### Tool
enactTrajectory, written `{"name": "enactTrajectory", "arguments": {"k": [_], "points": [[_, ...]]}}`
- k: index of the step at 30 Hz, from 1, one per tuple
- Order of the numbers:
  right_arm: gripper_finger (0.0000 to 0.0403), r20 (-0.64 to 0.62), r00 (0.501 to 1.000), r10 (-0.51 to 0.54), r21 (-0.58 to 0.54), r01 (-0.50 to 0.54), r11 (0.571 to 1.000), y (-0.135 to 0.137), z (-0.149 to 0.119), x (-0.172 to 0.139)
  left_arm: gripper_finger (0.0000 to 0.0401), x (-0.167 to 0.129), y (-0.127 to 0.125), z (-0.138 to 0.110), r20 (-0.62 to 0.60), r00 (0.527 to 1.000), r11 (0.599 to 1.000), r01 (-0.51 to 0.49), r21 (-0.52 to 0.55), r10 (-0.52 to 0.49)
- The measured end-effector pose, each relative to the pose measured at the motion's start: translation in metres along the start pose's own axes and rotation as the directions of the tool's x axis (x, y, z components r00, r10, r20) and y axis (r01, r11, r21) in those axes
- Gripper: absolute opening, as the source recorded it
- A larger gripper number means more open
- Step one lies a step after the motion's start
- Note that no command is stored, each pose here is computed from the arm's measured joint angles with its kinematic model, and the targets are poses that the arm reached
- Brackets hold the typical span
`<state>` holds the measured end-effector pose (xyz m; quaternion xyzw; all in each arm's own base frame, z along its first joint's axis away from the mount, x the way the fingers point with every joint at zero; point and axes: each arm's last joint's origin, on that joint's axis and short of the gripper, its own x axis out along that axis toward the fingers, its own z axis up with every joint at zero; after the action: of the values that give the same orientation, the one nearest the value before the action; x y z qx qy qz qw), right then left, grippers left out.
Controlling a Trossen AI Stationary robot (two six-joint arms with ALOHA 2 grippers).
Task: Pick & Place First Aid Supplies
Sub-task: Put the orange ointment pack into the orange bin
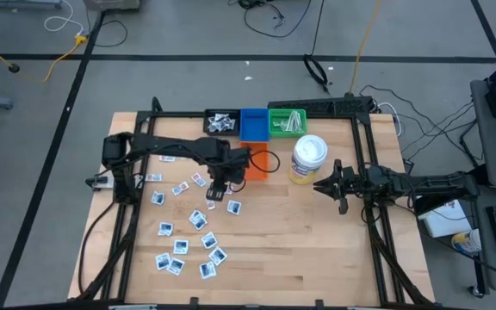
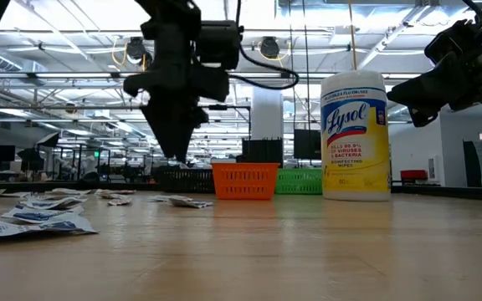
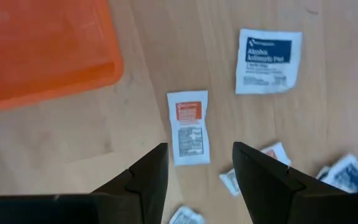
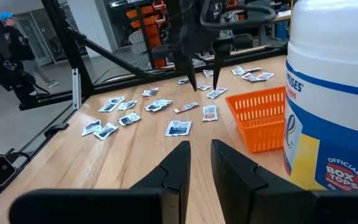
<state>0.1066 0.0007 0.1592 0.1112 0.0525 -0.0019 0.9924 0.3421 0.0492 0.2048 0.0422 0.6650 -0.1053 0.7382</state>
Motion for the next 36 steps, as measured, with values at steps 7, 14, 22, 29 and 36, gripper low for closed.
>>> {"name": "enactTrajectory", "arguments": {"k": [7, 14, 22, 29, 36], "points": [[0.0059, 0.000, 1.000, 0.000, 0.000, 0.000, 1.000, 0.000, 0.000, 0.000, 0.0182, 0.038, -0.005, -0.013, 0.012, 1.000, 0.999, -0.002, -0.042, 0.002], [0.0059, 0.001, 1.000, 0.000, 0.000, 0.000, 1.000, 0.000, 0.000, 0.000, 0.0182, 0.059, -0.005, -0.020, 0.047, 0.997, 0.998, -0.059, -0.037, 0.061], [0.0059, 0.000, 1.000, 0.000, 0.000, 0.000, 1.000, 0.000, 0.000, 0.000, 0.0134, 0.066, -0.007, -0.023, 0.074, 0.993, 0.996, -0.086, -0.023, 0.087], [0.0059, 0.001, 1.000, 0.000, 0.000, 0.000, 1.000, 0.000, 0.000, 0.000, 0.0014, 0.065, -0.007, -0.025, 0.062, 0.994, 0.996, -0.083, -0.026, 0.085], [0.0059, 0.000, 1.000, 0.000, 0.000, 0.000, 1.000, 0.000, 0.000, 0.000, 0.0016, 0.034, -0.007, -0.037, 0.066, 0.994, 0.994, -0.086, -0.069, 0.090]]}}
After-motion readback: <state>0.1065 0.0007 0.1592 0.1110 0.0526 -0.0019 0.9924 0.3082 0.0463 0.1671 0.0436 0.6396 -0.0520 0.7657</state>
